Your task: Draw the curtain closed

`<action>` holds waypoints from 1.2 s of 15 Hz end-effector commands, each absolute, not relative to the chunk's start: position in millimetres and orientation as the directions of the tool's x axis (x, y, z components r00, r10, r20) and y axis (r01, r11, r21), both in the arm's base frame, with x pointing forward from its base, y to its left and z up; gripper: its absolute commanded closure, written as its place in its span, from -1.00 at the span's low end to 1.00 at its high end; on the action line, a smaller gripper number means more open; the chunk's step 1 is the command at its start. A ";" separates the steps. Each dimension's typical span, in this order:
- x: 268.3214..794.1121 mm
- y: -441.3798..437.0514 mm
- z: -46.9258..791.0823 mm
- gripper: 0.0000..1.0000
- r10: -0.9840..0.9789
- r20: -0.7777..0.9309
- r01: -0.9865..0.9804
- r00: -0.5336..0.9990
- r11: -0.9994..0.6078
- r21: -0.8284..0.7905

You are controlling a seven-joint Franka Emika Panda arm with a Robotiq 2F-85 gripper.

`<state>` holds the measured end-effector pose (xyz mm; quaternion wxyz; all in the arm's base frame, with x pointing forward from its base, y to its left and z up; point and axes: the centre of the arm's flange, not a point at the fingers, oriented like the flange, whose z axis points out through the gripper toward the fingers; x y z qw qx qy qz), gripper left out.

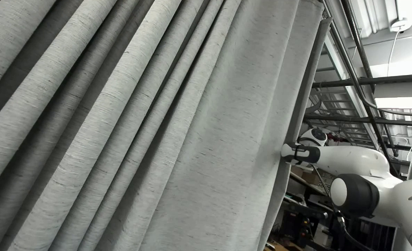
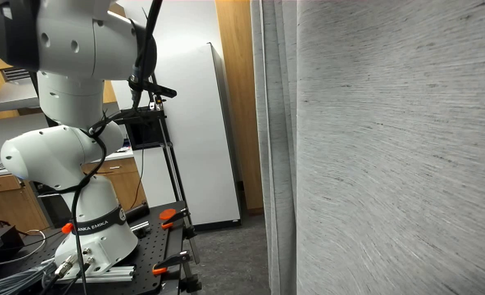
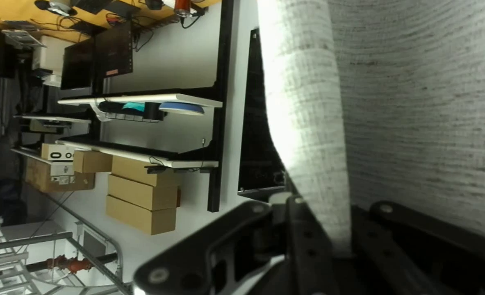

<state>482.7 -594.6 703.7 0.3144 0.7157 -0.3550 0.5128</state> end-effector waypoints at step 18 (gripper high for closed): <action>572.7 -618.7 590.5 -0.14 -0.483 0.769 -0.757 0.418 -0.654 0.000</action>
